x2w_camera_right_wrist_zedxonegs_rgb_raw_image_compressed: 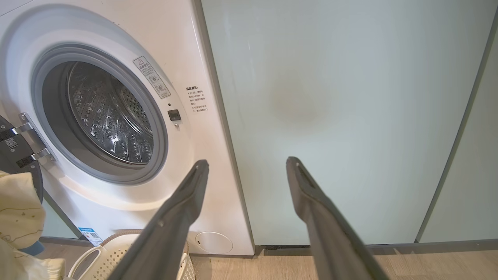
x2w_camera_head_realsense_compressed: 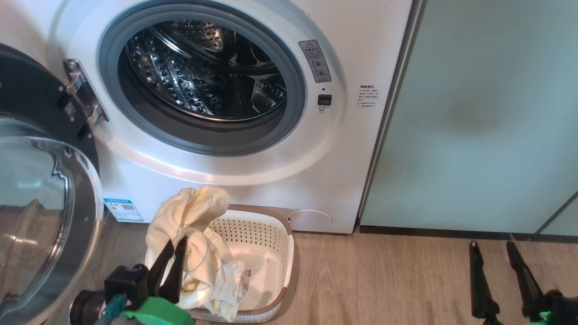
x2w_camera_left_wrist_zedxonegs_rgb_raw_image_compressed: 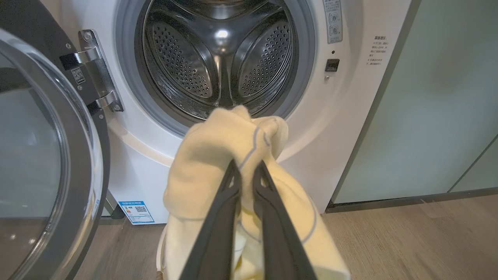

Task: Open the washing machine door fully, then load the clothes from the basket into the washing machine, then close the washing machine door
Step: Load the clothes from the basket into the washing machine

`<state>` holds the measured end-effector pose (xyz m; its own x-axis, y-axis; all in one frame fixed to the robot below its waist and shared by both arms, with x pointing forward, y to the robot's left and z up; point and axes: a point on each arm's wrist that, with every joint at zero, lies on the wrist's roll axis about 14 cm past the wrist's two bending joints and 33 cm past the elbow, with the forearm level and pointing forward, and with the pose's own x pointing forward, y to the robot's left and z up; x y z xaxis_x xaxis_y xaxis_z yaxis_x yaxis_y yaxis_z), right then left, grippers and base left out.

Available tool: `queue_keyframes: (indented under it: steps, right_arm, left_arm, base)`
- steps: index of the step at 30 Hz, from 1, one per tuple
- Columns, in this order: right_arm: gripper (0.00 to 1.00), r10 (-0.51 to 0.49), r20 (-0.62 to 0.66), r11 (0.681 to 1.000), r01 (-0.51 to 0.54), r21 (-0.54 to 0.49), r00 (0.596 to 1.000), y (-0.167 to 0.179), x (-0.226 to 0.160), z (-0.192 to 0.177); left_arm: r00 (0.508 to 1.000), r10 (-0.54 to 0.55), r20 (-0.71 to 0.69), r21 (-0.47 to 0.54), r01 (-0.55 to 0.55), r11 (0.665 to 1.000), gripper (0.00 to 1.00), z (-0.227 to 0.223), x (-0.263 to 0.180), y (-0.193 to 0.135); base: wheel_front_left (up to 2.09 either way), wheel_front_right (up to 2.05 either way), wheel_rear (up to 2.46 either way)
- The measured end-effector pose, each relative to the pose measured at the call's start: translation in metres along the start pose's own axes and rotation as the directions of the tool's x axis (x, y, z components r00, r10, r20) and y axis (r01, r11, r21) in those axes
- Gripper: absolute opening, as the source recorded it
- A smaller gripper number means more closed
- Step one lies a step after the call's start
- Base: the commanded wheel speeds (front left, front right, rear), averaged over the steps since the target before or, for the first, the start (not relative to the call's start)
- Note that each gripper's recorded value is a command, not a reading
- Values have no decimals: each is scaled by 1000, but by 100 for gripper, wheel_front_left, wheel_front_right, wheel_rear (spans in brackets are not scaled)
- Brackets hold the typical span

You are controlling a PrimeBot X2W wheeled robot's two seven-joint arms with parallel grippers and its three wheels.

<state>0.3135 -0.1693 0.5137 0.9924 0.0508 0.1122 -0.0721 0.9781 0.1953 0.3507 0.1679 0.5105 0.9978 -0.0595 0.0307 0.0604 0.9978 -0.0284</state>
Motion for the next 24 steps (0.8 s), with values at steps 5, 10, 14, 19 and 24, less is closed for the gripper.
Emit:
queue_keyframes:
  steps: [5, 10, 14, 19, 24]
  right_arm:
    - [100, -1, -4, 1000, 1, 0, 1000, 0, 0, -1]
    - [100, -3, -9, 1000, 3, 1, 1000, -1, 0, -3]
    - [100, -5, -22, 1000, 5, 2, 1000, -1, 2, -6]
    - [100, -20, -52, 1000, 20, 3, 998, -5, 5, -15]
    - [100, -33, -70, 999, 34, 7, 997, -10, 16, -21]
  left_arm:
    - [1000, 1, -4, 3, -1, 1000, 0, -1, 0, 1]
    - [1000, 0, -10, 4, 0, 1000, 0, -3, 2, 1]
    - [1000, 3, -23, -5, -3, 1000, 0, -7, 10, 3]
    - [1000, 3, -27, -14, -3, 1000, 0, -10, 31, 4]
    - [1000, -16, -22, -20, 16, 1000, 0, -12, 63, 2]
  base:
    - [0, 0, 0]
    - [0, 0, 0]
    - [0, 0, 0]
    - [0, 0, 0]
    - [0, 0, 0]
